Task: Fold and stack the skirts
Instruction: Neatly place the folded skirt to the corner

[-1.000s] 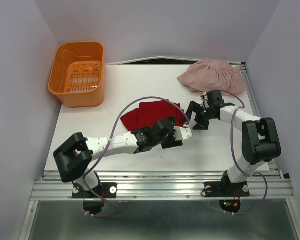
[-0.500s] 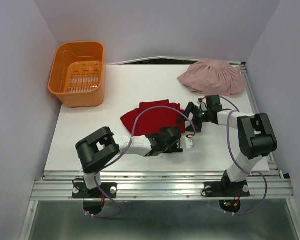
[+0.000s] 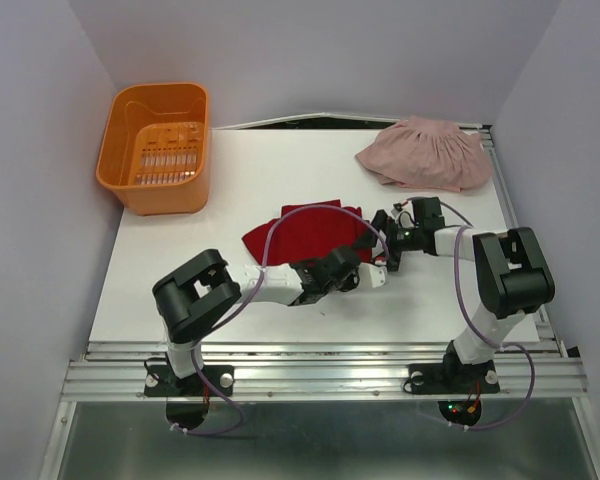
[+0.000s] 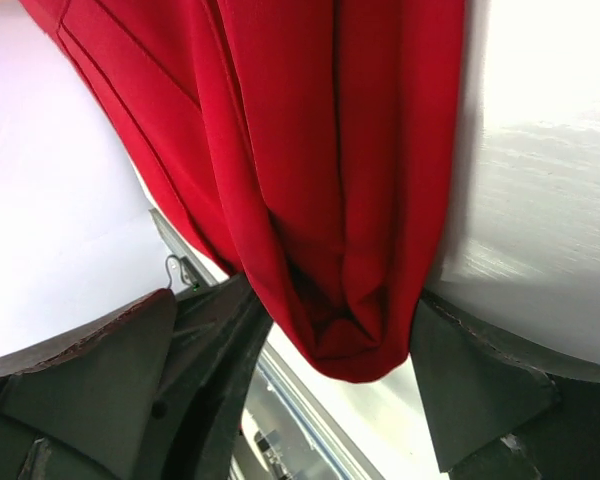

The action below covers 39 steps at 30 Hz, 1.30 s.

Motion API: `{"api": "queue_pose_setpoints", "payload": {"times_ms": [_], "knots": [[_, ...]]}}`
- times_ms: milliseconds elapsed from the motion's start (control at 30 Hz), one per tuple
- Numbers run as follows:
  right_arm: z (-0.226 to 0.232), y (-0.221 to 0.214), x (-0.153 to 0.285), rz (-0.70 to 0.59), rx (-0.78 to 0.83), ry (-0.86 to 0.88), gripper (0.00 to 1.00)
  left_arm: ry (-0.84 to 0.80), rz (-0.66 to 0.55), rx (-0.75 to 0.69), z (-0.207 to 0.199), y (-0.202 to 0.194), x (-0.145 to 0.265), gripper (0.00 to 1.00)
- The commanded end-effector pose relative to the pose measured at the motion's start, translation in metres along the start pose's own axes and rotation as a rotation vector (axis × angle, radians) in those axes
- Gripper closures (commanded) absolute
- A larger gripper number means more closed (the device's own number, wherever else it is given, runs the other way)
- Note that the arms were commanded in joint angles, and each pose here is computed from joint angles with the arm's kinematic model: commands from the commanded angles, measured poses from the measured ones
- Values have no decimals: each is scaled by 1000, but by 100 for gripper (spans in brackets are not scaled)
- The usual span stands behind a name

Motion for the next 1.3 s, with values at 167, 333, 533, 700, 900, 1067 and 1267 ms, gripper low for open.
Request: {"api": "queue_pose_setpoints", "payload": {"times_ms": [167,333,533,700,900,1067,1267], "knots": [[-10,-8,-10,9,-37,11,0,-44,-155,89,25,46,22,80],[1,7,-12,-56,-77,71,0,-60,-175,70,27,49,25,81],[27,21,-11,-206,-59,156,0,-55,-172,120,36,55,15,81],[35,13,-21,-222,-44,163,0,-47,-174,141,45,56,9,81],[31,14,-31,-257,-54,109,0,-46,-183,141,48,57,8,81],[23,35,-38,-337,-34,75,3,-63,-192,149,45,60,6,81],[18,46,-50,-379,-7,38,14,-84,-197,138,41,60,3,81]]}}
Point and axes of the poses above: each gripper's point midway between its finger pads, its own x axis back along the fingers, its own z axis along the line the jaws close on, y = z × x, the point moved 1 cm from there along x, back along the fingers, and after that the axes turned 14 degrees about x, right-handed, at the moved point
